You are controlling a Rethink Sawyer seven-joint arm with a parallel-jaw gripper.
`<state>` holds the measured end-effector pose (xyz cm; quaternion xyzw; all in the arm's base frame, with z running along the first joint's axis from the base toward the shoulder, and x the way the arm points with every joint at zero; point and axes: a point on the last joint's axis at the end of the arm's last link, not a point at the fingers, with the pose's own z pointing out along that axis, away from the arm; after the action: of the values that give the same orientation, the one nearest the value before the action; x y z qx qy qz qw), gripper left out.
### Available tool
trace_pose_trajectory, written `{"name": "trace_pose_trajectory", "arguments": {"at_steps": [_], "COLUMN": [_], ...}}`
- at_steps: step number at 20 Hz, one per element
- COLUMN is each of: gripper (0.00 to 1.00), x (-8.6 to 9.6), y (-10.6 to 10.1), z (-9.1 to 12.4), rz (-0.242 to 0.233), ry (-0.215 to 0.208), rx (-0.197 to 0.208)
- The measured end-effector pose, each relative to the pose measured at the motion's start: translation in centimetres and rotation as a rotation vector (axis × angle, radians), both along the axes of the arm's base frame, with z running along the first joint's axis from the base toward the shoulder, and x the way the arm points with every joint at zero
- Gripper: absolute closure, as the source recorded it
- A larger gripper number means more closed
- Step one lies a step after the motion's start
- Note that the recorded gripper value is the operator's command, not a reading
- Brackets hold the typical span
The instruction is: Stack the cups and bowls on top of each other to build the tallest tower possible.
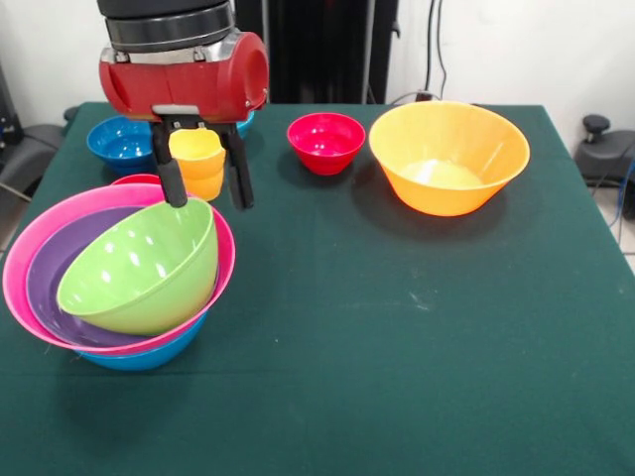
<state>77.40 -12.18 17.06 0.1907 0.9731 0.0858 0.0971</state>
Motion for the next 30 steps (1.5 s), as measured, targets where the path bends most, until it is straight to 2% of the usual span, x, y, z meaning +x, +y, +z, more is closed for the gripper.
{"name": "trace_pose_trajectory", "arguments": {"at_steps": [9, 16, 24, 30], "gripper": [0.00, 0.00, 0.00, 0.00], "x": [-0.9, -2.0, -2.8, -3.0], "y": [-1.9, -3.7, -3.2, -2.4], "z": [-0.7, -2.2, -5.4, -7.7], "rz": [-0.021, -0.041, -0.041, -0.039], "ry": [0.014, 0.039, 0.072, 0.076], "rx": [0.002, 0.012, 0.046, 0.072]}}
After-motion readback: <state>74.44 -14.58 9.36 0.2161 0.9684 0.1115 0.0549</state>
